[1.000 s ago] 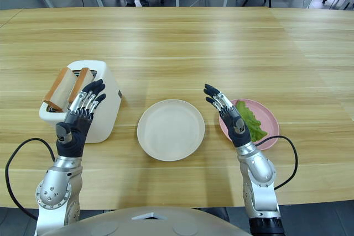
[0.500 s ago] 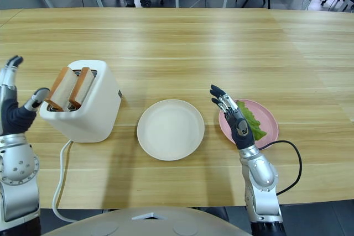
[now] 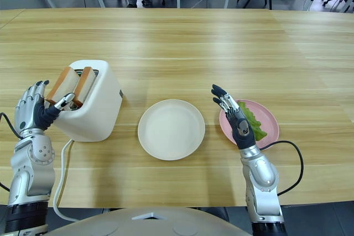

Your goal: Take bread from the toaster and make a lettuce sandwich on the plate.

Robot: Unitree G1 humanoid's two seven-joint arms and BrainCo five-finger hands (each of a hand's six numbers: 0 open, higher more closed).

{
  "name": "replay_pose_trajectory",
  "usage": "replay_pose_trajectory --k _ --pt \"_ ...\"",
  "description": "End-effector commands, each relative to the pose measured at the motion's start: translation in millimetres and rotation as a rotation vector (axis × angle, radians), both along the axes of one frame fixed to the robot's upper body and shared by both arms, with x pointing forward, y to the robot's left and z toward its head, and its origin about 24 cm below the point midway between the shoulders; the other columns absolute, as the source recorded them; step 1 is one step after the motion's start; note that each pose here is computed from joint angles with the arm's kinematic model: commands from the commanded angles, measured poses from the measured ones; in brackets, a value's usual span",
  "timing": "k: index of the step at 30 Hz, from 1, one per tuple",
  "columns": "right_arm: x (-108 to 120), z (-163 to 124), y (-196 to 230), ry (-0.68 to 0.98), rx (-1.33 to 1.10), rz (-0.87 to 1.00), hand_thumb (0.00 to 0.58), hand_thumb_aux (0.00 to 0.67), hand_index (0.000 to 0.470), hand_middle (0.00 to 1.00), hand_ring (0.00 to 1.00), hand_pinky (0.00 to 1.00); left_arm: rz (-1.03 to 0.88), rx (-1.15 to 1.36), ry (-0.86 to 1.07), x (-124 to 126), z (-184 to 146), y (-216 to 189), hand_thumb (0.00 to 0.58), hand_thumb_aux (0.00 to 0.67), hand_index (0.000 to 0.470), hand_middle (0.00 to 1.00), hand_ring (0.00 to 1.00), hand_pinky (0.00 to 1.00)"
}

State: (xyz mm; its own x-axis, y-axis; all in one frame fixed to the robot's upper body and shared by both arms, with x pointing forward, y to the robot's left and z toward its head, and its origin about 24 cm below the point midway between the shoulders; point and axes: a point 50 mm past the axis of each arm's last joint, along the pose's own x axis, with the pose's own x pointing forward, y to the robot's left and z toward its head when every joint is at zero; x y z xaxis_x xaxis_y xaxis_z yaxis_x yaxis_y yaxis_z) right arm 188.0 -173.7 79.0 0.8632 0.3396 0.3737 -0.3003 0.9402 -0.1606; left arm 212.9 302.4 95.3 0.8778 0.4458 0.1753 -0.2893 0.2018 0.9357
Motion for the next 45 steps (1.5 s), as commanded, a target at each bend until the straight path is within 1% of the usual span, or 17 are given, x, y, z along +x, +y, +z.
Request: replay_pose_trajectory --k 1,8,9,10,11,15,17,21,27,28,29,36,38,40,42,44,45 --pt "-2 1 -4 0.004 -0.003 -0.011 0.0 0.0 0.0 0.0 0.0 0.0 0.038 0.018 0.096 -1 -14 3 0.0 0.0 0.0 0.0 0.0 0.0" --pt "-2 1 -4 0.008 -0.003 -0.008 0.0 0.0 0.0 0.0 0.0 0.0 0.054 0.009 0.092 -1 -12 4 0.0 0.0 0.0 0.0 0.0 0.0" --pt "-1 1 -4 0.008 -0.003 -0.006 0.0 0.0 0.0 0.0 0.0 0.0 0.047 0.004 0.082 0 -11 3 0.355 0.252 0.173 0.0 0.0 0.0" --pt "-1 1 -4 0.008 -0.004 -0.005 0.0 0.0 0.0 0.0 0.0 0.0 0.043 0.001 0.076 0 -11 2 0.478 0.389 0.267 0.0 0.0 0.0" --pt "-1 1 -4 0.008 -0.004 -0.004 0.0 0.0 0.0 0.0 0.0 0.0 0.04 -0.005 0.066 0 -10 1 0.501 0.423 0.29 0.0 0.0 0.0" --pt "-1 2 -4 0.008 -0.005 0.0 0.0 0.0 0.0 0.0 0.0 0.0 0.031 -0.027 0.029 0 -7 -1 0.498 0.418 0.287 0.0 0.0 0.0" --pt "-1 1 -4 0.009 -0.006 0.002 0.0 0.0 0.0 0.0 0.0 0.0 0.024 -0.054 -0.001 1 -6 -2 0.524 0.462 0.317 0.0 0.0 0.0" --pt "-1 1 -3 0.01 -0.008 0.008 0.0 0.0 0.0 0.0 0.0 0.0 0.014 -0.084 -0.011 2 -7 -3 0.536 0.486 0.334 0.0 0.0 0.0" --pt "-1 2 -3 0.01 -0.01 0.011 0.0 0.0 0.0 0.0 0.0 0.0 -0.004 -0.088 0.008 4 -13 -5 0.52 0.455 0.312 0.0 0.0 0.0" --pt "-1 2 -3 0.011 -0.011 0.013 0.0 0.0 0.0 0.0 0.0 0.0 -0.006 -0.09 -0.001 5 -12 -5 0.545 0.504 0.346 0.0 0.0 0.0" --pt "0 2 -2 0.011 -0.011 0.014 0.0 0.0 0.0 0.0 0.0 0.0 -0.01 -0.097 -0.011 5 -12 -5 0.58 0.67 0.46 0.0 0.0 0.0" --pt "0 2 -1 0.012 -0.01 0.019 0.0 0.0 0.0 0.0 0.0 0.0 -0.104 -0.271 -0.248 13 11 -13 0.58 0.67 0.46 0.0 0.0 0.0" --pt "0 1 -1 0.014 -0.011 0.022 0.0 0.0 0.0 0.0 0.0 0.0 -0.13 -0.317 -0.318 13 19 -14 0.58 0.67 0.46 0.05 0.05 0.05" --pt "1 1 -1 0.016 -0.025 0.015 0.0 0.0 0.0 0.0 0.0 0.0 -0.152 -0.35 -0.379 12 27 -15 0.58 0.67 0.46 0.21 0.21 0.21" --pt "2 0 -2 0.019 -0.053 -0.005 0.0 0.0 0.0 0.0 0.0 0.0 -0.171 -0.373 -0.433 12 33 -16 0.58 0.67 0.46 0.26 0.26 0.26" --pt "3 -1 -3 0.01 -0.106 -0.039 0.0 0.0 0.0 0.0 0.0 0.0 -0.188 -0.398 -0.485 11 38 -16 0.58 0.67 0.46 0.41 0.41 0.41" --pt "4 -1 -4 0.005 -0.129 -0.054 0.0 0.0 0.0 0.0 0.0 0.0 -0.195 -0.403 -0.507 10 41 -16 0.58 0.67 0.46 0.41 0.41 0.41"
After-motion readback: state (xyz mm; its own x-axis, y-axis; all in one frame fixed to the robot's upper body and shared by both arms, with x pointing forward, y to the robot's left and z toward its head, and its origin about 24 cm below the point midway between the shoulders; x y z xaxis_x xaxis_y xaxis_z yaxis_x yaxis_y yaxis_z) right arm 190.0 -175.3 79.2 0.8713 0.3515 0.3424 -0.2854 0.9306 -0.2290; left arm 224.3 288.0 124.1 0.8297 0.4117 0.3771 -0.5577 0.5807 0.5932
